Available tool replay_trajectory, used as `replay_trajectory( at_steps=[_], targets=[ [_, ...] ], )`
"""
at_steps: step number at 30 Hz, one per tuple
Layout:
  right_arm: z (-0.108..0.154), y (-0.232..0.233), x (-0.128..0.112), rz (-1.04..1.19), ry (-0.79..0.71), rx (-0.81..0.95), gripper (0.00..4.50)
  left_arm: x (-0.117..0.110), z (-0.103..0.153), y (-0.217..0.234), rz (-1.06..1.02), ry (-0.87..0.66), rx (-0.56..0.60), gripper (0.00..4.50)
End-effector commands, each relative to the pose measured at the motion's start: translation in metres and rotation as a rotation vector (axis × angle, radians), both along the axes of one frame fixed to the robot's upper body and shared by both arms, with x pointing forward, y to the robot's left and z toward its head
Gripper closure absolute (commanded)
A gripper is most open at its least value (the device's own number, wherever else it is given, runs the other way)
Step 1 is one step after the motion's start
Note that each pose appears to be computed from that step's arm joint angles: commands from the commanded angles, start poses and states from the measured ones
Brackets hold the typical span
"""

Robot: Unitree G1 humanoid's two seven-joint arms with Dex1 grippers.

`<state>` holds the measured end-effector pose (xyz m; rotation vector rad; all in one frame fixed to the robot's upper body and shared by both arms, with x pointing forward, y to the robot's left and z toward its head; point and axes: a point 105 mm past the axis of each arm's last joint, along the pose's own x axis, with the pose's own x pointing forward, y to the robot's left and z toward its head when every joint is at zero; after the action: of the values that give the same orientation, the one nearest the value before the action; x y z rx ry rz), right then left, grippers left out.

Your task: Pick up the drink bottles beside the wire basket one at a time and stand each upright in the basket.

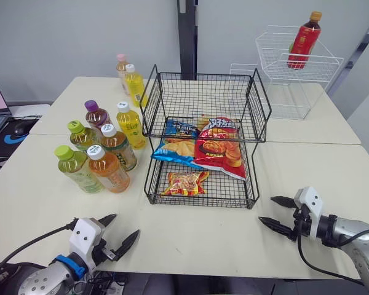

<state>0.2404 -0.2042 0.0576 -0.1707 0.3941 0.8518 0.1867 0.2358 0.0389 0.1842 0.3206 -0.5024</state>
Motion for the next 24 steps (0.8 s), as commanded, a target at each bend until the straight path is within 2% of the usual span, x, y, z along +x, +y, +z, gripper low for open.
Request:
replay_trajectory(
  at_steps=[1, 24],
  targets=[
    [0.0013, 0.0038, -0.002, 0.015, -0.002, 0.012, 0.0, -0.0053, -0.0115, 0.0065, 0.026, 0.06, 0.018, 0.01],
    [0.003, -0.0029, 0.0041, -0.012, -0.023, 0.007, 0.0, -0.0001, -0.0056, 0.0152, 0.061, 0.028, 0.014, 0.01]
  ],
)
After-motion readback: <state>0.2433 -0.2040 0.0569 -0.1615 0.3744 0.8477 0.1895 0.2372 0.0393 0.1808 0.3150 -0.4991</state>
